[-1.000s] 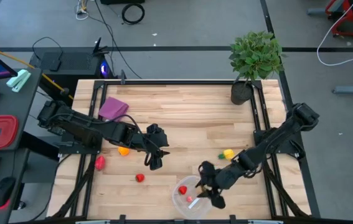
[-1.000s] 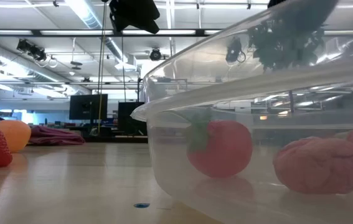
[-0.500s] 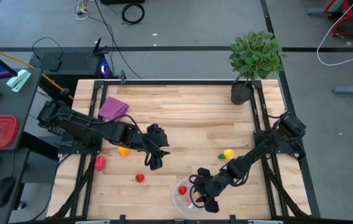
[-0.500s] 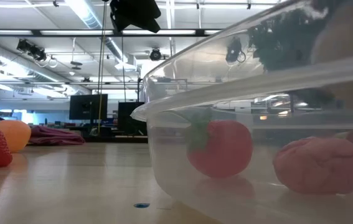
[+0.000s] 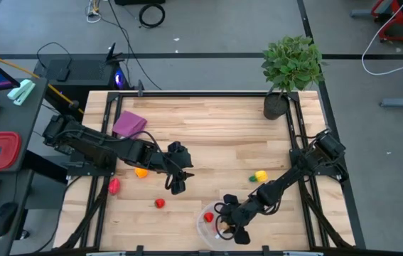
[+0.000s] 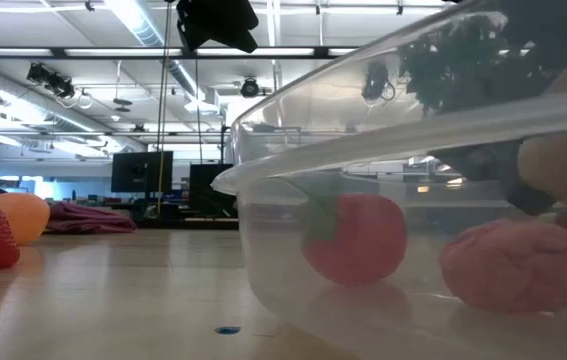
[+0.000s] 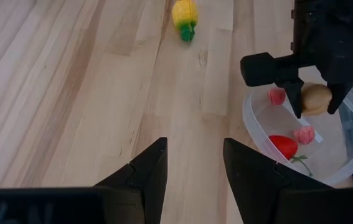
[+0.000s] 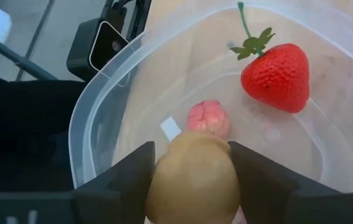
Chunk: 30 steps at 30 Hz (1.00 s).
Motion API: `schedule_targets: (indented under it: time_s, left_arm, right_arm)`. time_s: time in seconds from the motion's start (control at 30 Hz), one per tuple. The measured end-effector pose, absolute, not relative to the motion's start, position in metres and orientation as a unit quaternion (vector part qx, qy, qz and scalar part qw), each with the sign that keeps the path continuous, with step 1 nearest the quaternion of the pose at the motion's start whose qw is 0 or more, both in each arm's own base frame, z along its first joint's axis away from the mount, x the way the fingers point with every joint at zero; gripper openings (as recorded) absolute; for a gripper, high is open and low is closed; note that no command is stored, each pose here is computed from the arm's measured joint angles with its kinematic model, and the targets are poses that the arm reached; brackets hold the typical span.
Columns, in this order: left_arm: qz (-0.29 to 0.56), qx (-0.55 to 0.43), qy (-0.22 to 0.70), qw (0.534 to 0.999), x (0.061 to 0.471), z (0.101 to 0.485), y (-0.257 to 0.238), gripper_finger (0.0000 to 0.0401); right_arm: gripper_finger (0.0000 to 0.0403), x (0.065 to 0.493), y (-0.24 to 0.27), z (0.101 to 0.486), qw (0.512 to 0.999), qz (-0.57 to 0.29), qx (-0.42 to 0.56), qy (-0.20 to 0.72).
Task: Pick and placing Produce into tupperware
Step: Put the potato into the transparent bin, then put the pineapple into the transparent bin
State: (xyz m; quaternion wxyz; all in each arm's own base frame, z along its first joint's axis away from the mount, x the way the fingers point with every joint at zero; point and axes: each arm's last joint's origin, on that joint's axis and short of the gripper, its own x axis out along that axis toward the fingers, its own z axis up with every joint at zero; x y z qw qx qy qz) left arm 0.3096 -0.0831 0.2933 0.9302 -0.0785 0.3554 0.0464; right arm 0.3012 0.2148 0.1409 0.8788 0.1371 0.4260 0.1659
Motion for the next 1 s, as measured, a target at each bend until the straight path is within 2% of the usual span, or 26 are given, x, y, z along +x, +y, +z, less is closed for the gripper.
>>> schedule_targets:
  time_s: [0.4, 0.7, 0.8, 1.0]
  left_arm:
    - [0.046, -0.078, 0.356, 0.930, 0.310, 0.293, -0.083, 0.0162]
    - [0.046, -0.078, 0.356, 0.930, 0.310, 0.293, -0.083, 0.0162]
    - [0.047, -0.078, 0.356, 0.930, 0.310, 0.293, -0.083, 0.0162]
    - [0.047, -0.078, 0.356, 0.930, 0.309, 0.293, -0.083, 0.0162]
  right_arm:
    - [0.0241, 0.302, 0.213, 0.144, 0.886, 0.152, 0.136, 0.416]
    - [0.0232, 0.291, 0.197, 0.209, 0.916, 0.151, 0.149, 0.340]
    - [0.0225, 0.274, 0.187, 0.229, 0.909, 0.142, 0.142, 0.365]
    - [0.0214, 0.229, 0.160, 0.242, 0.867, 0.076, 0.084, 0.484]
